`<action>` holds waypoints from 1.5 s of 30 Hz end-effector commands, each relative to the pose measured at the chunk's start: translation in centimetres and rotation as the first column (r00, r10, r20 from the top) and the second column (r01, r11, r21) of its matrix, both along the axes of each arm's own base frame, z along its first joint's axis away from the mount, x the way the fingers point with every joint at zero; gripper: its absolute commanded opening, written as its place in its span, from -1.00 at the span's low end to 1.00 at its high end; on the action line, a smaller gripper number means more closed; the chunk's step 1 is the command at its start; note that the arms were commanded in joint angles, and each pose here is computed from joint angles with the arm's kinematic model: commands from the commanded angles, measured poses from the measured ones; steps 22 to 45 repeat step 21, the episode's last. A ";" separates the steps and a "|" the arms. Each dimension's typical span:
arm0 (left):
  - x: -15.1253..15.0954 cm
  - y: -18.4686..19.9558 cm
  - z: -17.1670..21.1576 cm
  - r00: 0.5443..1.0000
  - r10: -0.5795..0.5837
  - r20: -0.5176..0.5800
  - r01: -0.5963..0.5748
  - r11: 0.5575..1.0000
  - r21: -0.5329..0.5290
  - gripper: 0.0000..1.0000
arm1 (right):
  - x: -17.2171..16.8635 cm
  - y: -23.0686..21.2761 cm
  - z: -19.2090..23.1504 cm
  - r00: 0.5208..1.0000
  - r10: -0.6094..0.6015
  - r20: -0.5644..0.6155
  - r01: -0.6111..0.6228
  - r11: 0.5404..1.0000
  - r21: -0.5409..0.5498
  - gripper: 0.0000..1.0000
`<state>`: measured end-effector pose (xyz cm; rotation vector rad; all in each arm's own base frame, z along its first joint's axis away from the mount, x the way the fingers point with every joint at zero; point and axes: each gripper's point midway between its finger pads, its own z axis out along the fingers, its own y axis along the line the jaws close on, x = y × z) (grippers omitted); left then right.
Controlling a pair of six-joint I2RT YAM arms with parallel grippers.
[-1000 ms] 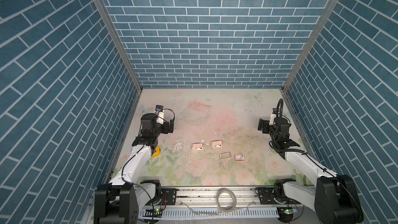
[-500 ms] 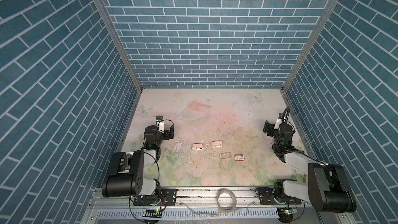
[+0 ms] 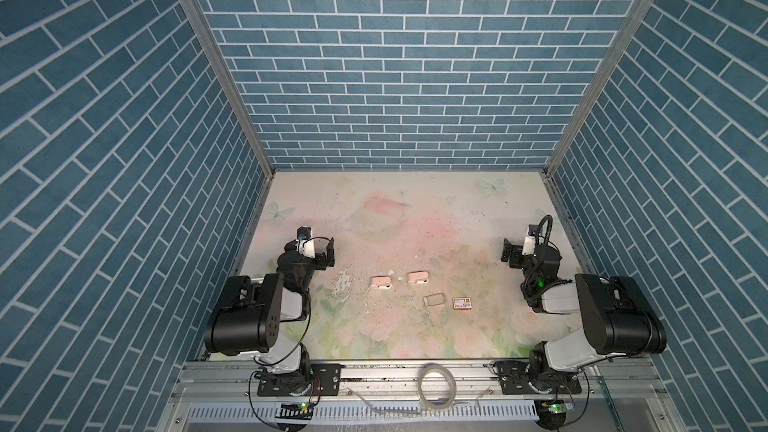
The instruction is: Load the staples into the stapler
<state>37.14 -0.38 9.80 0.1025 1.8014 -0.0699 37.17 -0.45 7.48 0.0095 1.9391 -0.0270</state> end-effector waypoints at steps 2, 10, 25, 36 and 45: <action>1.9 0.1 -0.1 0.996 -0.006 -0.085 0.005 1.000 -0.010 0.99 | 2.4 -0.6 1.2 1.000 0.012 -0.014 -0.012 1.000 0.004 0.96; 2.1 -0.3 -0.2 0.995 -0.008 -0.101 0.009 1.000 0.014 0.99 | 2.4 -1.4 1.3 1.000 -0.011 -0.017 0.011 1.000 0.024 0.98; 2.2 -0.3 -0.2 0.995 -0.008 -0.100 0.009 1.000 0.013 0.99 | 2.4 -1.4 1.3 1.000 -0.011 -0.016 0.012 1.000 0.024 0.98; 2.2 -0.3 -0.2 0.995 -0.008 -0.100 0.009 1.000 0.013 0.99 | 2.4 -1.4 1.3 1.000 -0.011 -0.016 0.012 1.000 0.024 0.98; 2.2 -0.3 -0.2 0.995 -0.008 -0.100 0.009 1.000 0.013 0.99 | 2.4 -1.4 1.3 1.000 -0.011 -0.016 0.012 1.000 0.024 0.98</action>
